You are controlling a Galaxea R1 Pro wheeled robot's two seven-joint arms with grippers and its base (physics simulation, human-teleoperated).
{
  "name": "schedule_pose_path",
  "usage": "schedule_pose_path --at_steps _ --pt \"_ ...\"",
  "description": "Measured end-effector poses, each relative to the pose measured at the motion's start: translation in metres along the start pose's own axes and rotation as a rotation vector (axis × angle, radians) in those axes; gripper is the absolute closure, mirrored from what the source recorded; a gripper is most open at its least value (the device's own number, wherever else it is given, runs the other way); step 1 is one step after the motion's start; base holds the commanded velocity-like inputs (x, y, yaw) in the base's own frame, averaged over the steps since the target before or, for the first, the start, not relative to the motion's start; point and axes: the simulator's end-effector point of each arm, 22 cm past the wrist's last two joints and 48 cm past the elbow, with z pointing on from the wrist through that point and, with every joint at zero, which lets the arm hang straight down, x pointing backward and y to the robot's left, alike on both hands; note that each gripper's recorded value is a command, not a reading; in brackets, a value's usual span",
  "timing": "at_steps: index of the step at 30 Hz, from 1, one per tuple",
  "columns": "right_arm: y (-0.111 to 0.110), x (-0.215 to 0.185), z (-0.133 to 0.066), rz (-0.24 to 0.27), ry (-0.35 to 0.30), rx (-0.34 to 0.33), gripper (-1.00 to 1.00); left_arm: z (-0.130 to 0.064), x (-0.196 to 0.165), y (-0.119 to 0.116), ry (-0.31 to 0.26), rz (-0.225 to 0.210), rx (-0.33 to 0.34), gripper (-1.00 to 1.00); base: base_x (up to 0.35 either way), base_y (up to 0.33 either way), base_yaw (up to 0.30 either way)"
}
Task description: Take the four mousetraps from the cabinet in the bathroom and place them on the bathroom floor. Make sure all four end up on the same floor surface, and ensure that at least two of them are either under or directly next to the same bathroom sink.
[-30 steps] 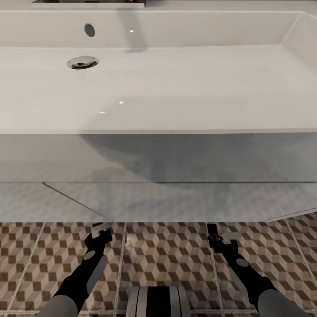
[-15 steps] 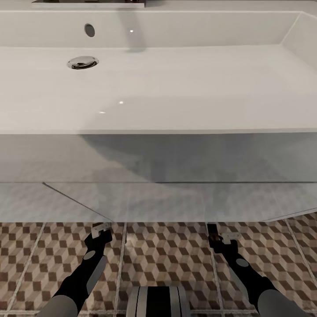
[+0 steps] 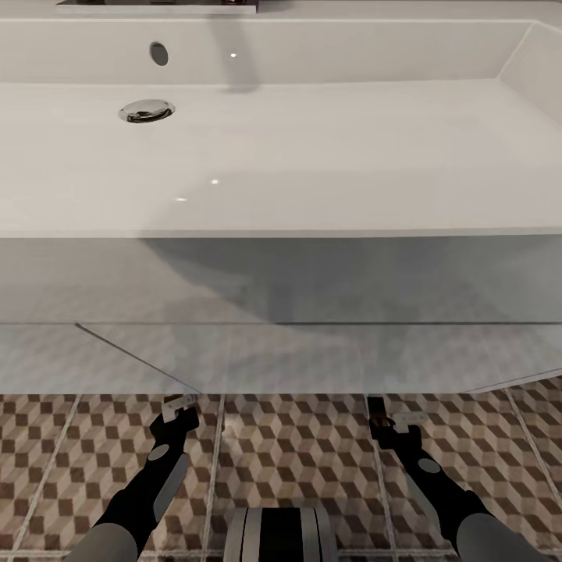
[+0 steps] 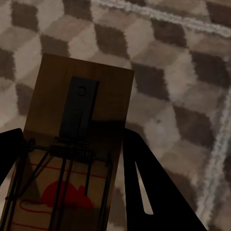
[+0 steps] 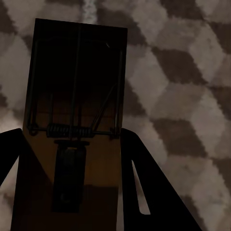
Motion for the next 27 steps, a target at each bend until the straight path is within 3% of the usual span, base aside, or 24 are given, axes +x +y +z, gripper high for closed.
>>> schedule_pose_path --at_steps 27 --pt "-0.0002 0.0000 0.0000 0.002 0.000 0.001 1.00 0.0005 0.0007 0.0024 0.004 0.005 -0.003 1.00 0.000 0.000 0.000"
